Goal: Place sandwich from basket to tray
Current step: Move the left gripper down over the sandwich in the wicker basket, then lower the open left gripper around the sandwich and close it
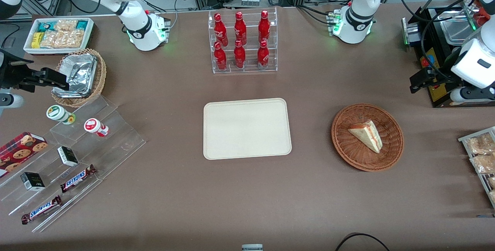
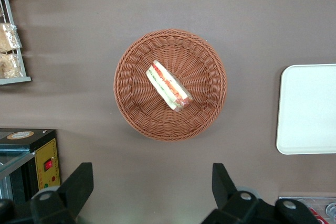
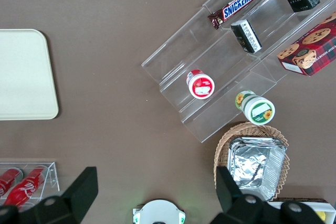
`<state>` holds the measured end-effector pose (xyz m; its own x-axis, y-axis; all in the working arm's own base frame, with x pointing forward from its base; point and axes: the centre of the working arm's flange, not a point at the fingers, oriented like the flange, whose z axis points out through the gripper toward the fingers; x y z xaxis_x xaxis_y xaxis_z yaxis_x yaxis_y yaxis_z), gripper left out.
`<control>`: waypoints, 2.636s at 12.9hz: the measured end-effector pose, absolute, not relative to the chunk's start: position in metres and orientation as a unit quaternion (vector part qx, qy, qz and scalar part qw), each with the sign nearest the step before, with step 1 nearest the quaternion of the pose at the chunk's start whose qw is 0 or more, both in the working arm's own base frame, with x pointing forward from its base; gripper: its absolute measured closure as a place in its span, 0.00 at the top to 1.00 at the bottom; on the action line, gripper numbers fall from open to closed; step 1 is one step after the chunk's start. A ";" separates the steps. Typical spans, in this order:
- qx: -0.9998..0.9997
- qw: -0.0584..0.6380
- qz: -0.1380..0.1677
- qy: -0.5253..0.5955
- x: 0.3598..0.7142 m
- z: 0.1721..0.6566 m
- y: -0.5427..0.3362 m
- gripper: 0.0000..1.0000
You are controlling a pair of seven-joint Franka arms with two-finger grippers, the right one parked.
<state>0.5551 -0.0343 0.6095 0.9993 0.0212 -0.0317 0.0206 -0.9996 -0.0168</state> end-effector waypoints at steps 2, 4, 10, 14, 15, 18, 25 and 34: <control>-1.000 0.008 0.016 -0.010 0.555 0.609 -0.034 1.00; -1.000 0.008 0.019 -0.010 0.556 0.606 -0.035 1.00; -0.997 0.008 0.027 -0.078 0.585 0.532 -0.039 1.00; -0.980 -0.001 -0.003 -0.198 0.587 0.464 -0.043 1.00; -0.976 -0.004 -0.008 -0.218 0.584 0.446 -0.046 1.00; -0.962 -0.014 -0.026 -0.272 0.573 0.396 -0.049 1.00; -0.954 -0.014 -0.020 -0.298 0.551 0.326 -0.048 1.00; -0.948 -0.016 -0.014 -0.317 0.557 0.273 -0.049 1.00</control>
